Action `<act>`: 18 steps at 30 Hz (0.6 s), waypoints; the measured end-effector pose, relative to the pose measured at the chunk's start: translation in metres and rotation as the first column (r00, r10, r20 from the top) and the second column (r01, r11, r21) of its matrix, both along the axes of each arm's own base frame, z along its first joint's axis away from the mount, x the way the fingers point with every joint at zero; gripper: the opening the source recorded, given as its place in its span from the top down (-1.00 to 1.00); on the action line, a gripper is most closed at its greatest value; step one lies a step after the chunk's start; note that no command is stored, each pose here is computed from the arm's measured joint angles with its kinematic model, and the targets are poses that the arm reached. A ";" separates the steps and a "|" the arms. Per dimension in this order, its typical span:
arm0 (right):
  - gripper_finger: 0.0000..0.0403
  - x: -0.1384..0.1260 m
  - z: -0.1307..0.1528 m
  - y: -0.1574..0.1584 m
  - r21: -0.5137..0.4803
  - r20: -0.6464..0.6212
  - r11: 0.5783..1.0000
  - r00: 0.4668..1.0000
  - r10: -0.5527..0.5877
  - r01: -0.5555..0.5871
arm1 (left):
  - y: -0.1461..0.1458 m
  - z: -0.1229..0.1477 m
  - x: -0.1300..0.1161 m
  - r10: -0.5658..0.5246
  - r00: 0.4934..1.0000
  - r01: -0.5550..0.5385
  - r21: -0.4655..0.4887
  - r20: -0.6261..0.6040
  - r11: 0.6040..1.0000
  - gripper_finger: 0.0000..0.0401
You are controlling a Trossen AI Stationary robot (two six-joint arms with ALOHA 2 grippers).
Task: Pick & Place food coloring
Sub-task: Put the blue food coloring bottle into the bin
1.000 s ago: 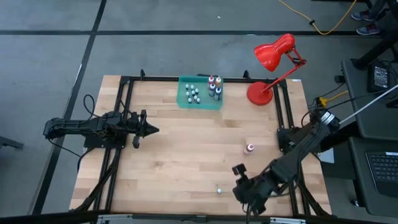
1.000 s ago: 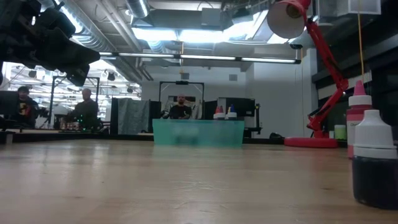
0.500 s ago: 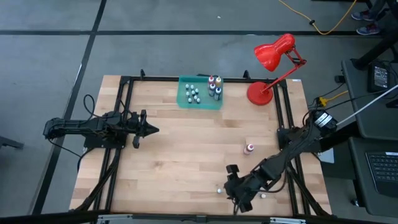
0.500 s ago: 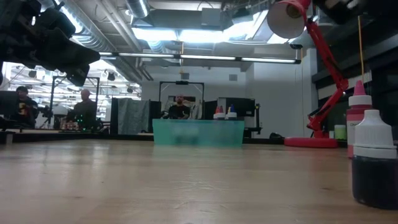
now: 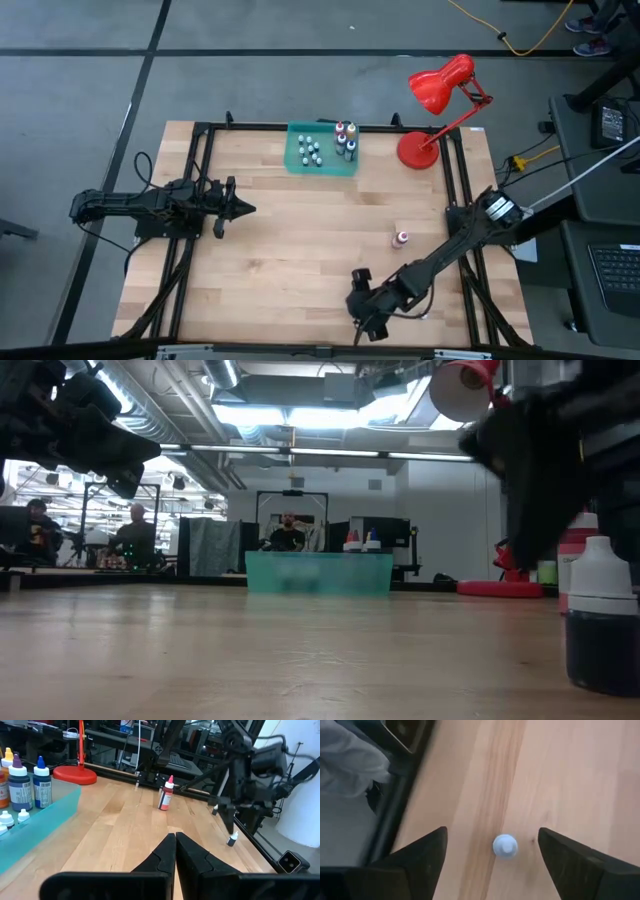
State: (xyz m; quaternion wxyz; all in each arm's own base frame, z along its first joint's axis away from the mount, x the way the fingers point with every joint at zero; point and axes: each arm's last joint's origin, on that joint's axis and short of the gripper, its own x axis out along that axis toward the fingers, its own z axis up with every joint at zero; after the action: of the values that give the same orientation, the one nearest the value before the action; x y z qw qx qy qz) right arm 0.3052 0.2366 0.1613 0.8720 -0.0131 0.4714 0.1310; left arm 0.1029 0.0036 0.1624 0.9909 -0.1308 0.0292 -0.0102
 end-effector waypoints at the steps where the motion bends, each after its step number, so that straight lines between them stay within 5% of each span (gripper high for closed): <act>1: -0.54 0.001 -0.006 0.000 -0.005 -0.013 1.000 1.000 0.000 0.000 | 0.000 0.000 0.000 0.000 1.000 0.000 0.000 0.000 1.000 0.97; 18: 0.06 0.010 -0.021 -0.006 0.030 -0.069 0.999 0.997 -0.024 0.026 | 0.000 0.000 0.000 0.000 1.000 0.000 0.000 -0.003 1.000 0.97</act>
State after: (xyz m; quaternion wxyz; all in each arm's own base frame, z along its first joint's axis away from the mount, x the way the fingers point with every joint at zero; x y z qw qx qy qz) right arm 0.3151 0.2309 0.1402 0.8569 0.0107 0.4992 0.1278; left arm 0.1028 0.0035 0.1621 0.9909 -0.1309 0.0309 -0.0101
